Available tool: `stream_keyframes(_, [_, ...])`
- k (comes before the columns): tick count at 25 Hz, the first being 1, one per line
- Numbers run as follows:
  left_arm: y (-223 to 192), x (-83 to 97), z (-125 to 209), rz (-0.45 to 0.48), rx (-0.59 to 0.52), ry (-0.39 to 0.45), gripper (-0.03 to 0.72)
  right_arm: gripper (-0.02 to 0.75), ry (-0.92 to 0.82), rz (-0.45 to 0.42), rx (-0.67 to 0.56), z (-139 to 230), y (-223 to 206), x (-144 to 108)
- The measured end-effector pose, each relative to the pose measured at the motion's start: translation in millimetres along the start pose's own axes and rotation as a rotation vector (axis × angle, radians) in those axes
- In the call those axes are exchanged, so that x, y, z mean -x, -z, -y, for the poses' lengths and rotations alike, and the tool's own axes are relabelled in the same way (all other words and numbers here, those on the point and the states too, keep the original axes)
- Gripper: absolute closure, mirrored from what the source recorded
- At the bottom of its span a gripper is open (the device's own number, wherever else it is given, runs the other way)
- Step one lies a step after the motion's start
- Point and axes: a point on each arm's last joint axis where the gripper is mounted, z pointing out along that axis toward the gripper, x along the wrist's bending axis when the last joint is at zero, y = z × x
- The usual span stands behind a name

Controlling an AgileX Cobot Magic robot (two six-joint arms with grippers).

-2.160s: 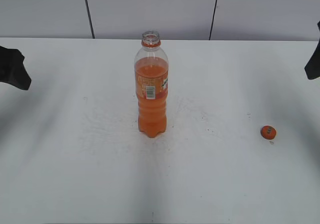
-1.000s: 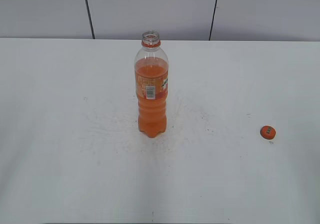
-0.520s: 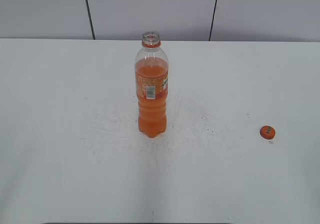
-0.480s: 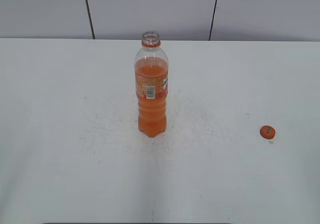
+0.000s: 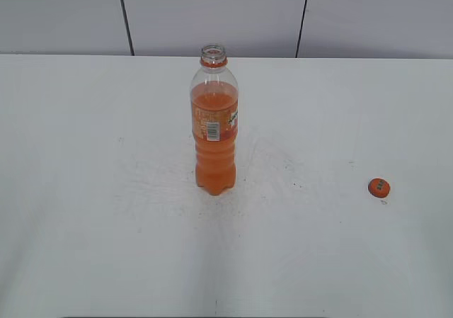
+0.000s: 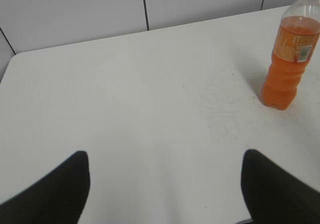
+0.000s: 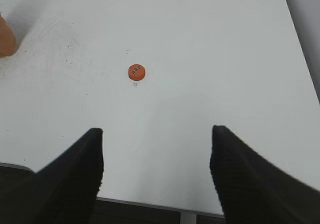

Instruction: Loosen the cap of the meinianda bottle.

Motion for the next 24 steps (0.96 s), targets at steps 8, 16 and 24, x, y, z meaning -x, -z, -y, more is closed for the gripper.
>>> stream_keyframes(8, [0.0, 0.1, 0.0, 0.001, 0.0, 0.001, 0.13, 0.234, -0.004, 0.007, -0.004, 0.6, -0.7, -0.1])
stream_keyframes(16, [0.0, 0.2, 0.0, 0.002, 0.0, 0.001, 0.13, 0.234, -0.031, 0.055, -0.011, 0.6, -0.7, 0.0])
stream_keyframes(24, [0.0, 0.2, 0.0, -0.004, 0.0, 0.004, 0.141, 0.234, -0.031, 0.055, -0.01, 0.5, -0.7, 0.0])
